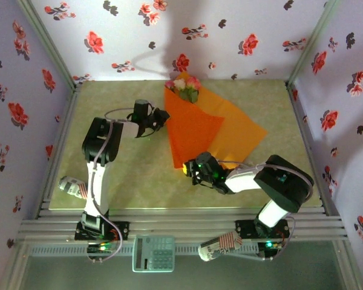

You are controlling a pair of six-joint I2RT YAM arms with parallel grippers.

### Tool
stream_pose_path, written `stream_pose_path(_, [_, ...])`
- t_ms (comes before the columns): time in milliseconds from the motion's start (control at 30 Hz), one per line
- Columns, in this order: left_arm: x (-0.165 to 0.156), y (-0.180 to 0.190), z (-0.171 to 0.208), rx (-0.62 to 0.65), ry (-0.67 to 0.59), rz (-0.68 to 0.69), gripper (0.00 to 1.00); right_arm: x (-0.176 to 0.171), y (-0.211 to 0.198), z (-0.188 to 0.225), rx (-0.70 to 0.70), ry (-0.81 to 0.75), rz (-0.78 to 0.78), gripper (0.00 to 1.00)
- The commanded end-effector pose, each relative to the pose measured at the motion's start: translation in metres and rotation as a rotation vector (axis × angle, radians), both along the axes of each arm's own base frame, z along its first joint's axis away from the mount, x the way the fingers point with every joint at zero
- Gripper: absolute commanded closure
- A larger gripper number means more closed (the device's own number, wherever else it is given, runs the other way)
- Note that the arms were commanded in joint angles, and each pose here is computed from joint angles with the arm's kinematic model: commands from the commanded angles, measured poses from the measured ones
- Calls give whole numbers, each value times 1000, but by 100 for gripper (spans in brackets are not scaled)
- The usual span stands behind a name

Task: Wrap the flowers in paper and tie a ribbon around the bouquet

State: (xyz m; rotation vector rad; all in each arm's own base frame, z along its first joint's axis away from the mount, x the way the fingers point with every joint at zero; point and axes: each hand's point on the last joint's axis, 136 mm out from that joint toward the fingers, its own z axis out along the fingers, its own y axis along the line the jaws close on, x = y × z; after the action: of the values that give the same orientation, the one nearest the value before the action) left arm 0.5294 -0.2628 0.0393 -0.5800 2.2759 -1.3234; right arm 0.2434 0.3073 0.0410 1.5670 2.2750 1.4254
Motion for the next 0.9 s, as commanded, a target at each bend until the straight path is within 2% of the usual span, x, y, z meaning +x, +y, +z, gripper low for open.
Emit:
stream_pose_path(0, [36,27,-5,11,-47,105,91,-16,-2,-11,-32,80,49,100])
stream_pose_path(100, [49,29,-1,14,-59,107,83,-18,-4,-13,-29,90,55,100])
stream_pose_path(133, [53,30,0,15,-60,107,86,-19,-6,-14,-32,91,56,100])
stream_pose_path(167, [56,30,0,10,-63,103,100,-19,-7,-14,-36,93,55,100])
stream_pose_path(300, [69,34,0,0,-73,117,100,-19,-10,-14,-44,93,58,100])
stream_pose_path(367, [76,35,-1,2,-66,121,88,-19,-10,-15,-46,96,58,100])
stream_pose_path(533, [93,41,1,0,-76,137,86,-18,-6,-15,-41,99,70,100])
stream_pose_path(567, [97,44,0,0,-73,144,87,-17,-5,-15,-41,100,70,100])
stream_pose_path(600, [100,45,0,0,-74,146,97,-18,-5,-16,-43,101,73,100])
stream_pose_path(633, [102,47,1,-1,-75,148,100,-18,-5,-16,-44,102,70,100])
stream_pose_path(767, [111,49,3,-13,-87,147,100,-16,-3,-15,-45,98,76,100])
stream_pose_path(833, [115,50,5,-19,-87,151,81,-15,0,-15,-44,95,85,100])
stream_pose_path(867, [117,52,5,-21,-89,154,78,-15,1,-15,-41,95,89,100])
